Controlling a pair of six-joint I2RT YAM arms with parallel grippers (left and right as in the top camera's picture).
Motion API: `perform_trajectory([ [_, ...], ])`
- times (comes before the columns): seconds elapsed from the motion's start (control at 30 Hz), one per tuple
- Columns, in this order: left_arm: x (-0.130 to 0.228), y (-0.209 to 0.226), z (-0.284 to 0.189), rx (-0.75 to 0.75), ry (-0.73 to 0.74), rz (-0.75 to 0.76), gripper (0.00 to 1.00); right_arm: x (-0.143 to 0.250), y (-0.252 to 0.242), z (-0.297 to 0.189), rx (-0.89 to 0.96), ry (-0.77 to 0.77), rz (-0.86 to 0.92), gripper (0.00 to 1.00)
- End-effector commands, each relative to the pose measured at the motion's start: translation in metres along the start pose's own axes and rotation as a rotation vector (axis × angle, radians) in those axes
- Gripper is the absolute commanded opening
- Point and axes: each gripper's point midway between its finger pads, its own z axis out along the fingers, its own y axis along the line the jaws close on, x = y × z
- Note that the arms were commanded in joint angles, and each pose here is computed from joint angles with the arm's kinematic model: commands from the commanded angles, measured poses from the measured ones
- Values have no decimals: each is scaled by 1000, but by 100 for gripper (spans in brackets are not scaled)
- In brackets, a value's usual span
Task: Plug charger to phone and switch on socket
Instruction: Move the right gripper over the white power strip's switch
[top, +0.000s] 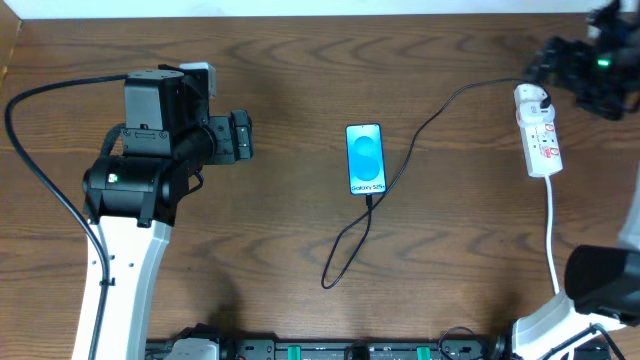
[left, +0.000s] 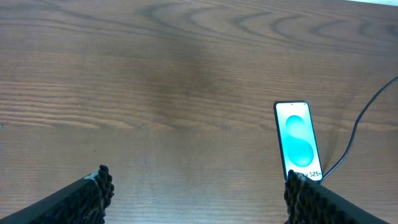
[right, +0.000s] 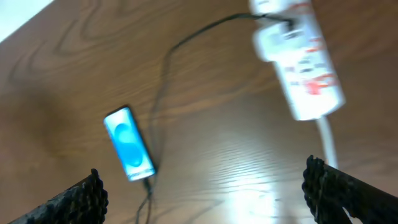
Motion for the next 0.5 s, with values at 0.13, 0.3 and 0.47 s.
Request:
perform_trajectory([
  [0.13,-3,3,-2,-15,-10,15,90,-15,-63,-30,64,-75,-105,99],
  [0.3,-4,3,-2,-15,-11,15,89,-16,-94,-30,90,-75,-149,99],
  [0.47,-3,3,-2,-15,-10,15,89,-19,-104,-9,86,-70,-260,99],
])
